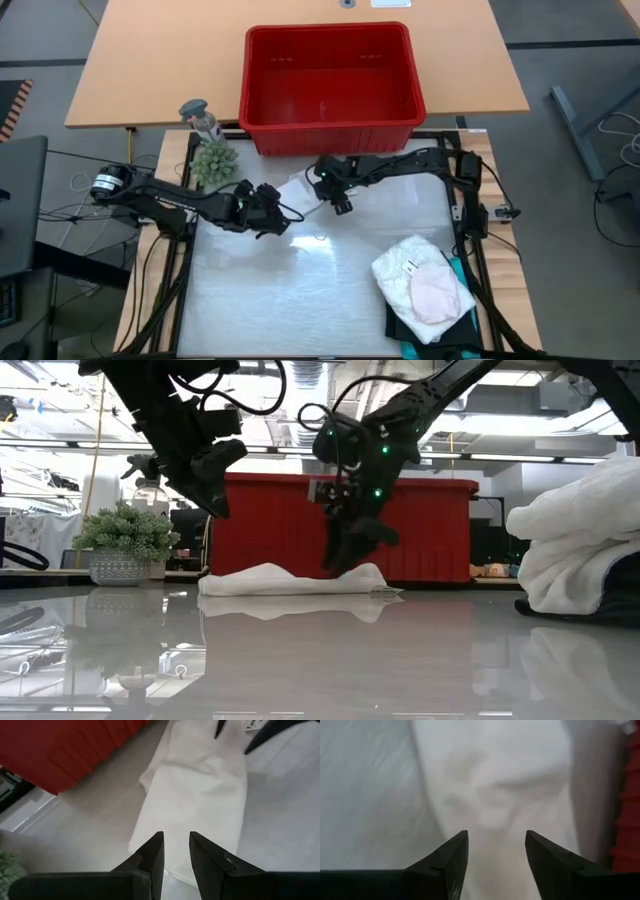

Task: Fold Laundry from Bin
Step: Fold the white boxers

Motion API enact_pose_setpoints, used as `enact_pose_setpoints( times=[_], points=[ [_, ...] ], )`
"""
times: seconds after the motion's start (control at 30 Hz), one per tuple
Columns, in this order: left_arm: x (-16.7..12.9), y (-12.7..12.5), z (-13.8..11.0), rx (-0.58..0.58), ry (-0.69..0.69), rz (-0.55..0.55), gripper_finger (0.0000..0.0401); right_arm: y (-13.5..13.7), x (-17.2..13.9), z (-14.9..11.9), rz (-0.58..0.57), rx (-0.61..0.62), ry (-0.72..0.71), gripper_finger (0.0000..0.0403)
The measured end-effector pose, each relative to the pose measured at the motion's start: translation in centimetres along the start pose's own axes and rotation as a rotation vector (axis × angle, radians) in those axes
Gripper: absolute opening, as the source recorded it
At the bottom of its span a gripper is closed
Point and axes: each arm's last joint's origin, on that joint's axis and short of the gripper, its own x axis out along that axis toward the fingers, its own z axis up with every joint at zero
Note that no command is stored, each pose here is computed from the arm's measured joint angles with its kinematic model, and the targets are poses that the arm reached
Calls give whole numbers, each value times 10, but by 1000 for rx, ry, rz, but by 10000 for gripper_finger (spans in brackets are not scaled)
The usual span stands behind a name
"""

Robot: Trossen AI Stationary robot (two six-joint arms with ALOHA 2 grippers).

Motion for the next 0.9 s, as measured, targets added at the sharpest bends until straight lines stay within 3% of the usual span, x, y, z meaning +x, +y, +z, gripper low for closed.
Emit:
enact_pose_setpoints(
  times=[0.27, 0.5, 0.7, 0.9],
  points=[
    [-2, -2, -2, -13, 21, -21, 82, -14, 9, 2, -76, 97, -80, 181],
    [-3, -3, -5, 1, 63, -59, 82, 0, 31, 3, -14, 161, -21, 150],
    [-7, -5, -10, 34, 80, -65, 82, 30, 27, 19, 63, 173, -4, 126],
    [-10, -7, -13, 59, 81, -63, 82, 81, 11, 34, 234, 149, 84, 123]
  ],
)
